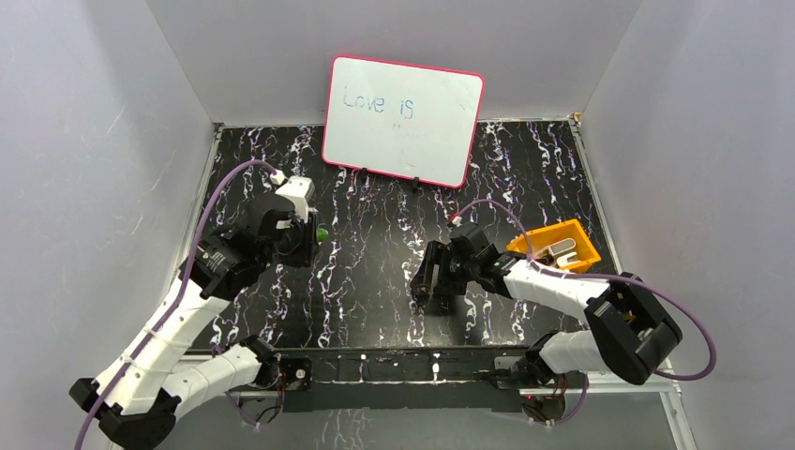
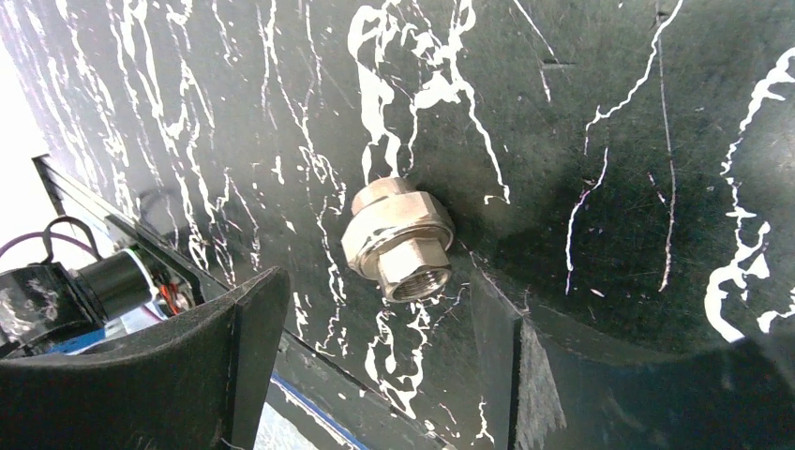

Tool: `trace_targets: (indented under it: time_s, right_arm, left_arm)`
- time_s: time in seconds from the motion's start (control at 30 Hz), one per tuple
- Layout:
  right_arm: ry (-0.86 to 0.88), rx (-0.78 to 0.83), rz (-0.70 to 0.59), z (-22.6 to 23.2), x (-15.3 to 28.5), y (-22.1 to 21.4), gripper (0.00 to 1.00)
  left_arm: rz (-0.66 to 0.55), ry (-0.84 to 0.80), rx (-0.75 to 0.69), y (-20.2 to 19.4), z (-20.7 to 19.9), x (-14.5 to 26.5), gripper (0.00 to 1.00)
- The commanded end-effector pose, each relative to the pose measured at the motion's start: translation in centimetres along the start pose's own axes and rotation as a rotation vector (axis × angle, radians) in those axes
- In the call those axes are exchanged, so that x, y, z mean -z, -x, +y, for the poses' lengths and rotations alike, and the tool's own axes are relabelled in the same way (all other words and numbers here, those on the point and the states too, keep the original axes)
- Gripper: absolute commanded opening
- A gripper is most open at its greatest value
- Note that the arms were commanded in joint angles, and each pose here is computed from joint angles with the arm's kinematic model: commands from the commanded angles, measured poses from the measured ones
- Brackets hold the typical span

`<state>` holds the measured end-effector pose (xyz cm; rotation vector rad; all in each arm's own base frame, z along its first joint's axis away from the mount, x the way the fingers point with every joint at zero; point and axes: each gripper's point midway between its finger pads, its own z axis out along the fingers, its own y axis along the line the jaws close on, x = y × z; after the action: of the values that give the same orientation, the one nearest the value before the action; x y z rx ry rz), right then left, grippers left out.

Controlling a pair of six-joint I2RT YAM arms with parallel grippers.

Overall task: Install the water faucets
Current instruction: Adjust the adaptor at the center of the board.

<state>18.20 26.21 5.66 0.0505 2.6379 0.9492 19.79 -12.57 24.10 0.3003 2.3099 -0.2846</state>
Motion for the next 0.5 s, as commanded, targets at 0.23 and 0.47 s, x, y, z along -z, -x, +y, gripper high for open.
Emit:
trace_targets:
  time_s: [0.23, 0.47]
  right_arm:
    - [0.015, 0.026, 0.022, 0.3, -1.0, 0.2, 0.7]
    - [0.031, 0.026, 0.014, 0.8, -1.5, 0.6, 0.64]
  left_arm:
    - [-0.008, -0.028, -0.004, 0.2, -0.5, 0.2, 0.0]
    - [-0.003, -0.035, -0.005, 0.2, -0.7, 0.0, 0.0]
